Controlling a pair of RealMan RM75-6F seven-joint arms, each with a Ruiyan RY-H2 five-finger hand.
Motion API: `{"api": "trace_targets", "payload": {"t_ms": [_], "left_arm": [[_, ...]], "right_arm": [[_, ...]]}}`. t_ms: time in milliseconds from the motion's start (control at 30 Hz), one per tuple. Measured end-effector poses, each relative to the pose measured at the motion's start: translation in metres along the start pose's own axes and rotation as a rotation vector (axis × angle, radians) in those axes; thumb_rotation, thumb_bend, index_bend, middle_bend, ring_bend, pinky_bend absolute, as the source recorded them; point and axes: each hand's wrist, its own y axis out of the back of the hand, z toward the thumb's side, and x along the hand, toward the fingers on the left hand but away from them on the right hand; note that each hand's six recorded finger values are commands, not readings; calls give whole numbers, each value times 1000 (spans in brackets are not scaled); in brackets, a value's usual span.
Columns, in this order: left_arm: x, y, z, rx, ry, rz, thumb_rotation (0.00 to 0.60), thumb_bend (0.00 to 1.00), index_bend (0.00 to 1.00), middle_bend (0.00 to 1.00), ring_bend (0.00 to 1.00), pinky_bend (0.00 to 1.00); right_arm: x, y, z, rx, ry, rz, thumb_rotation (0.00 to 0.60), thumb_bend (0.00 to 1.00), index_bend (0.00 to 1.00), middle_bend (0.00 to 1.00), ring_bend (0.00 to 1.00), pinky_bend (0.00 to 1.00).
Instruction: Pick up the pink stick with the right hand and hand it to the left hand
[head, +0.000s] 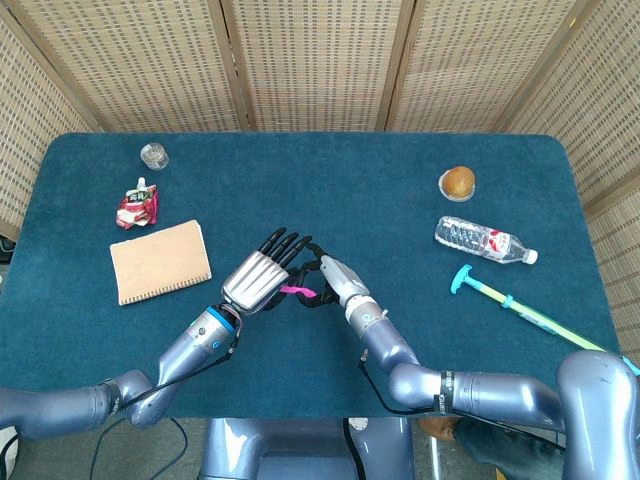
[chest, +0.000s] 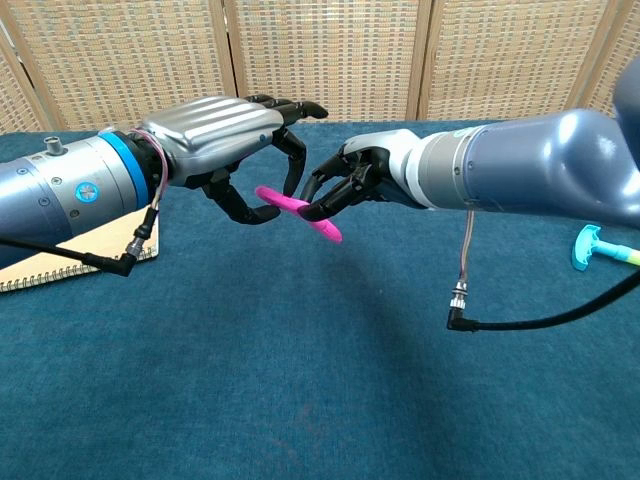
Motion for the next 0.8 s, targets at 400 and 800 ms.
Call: {"api": "trace_targets", "payload": {"t_ms": [400, 800], "left_arm": [[2, -1, 3, -1, -3, 4, 600, 481, 620, 0, 0, 0], [4, 1, 5, 11, 3, 21, 600, 485, 748, 0, 0, 0]], "right_arm": [[1, 2, -2, -1, -2, 1, 600, 720, 663, 70, 0, 0], [2, 5, -3, -6, -1, -3, 600, 720, 668, 70, 0, 0]]}}
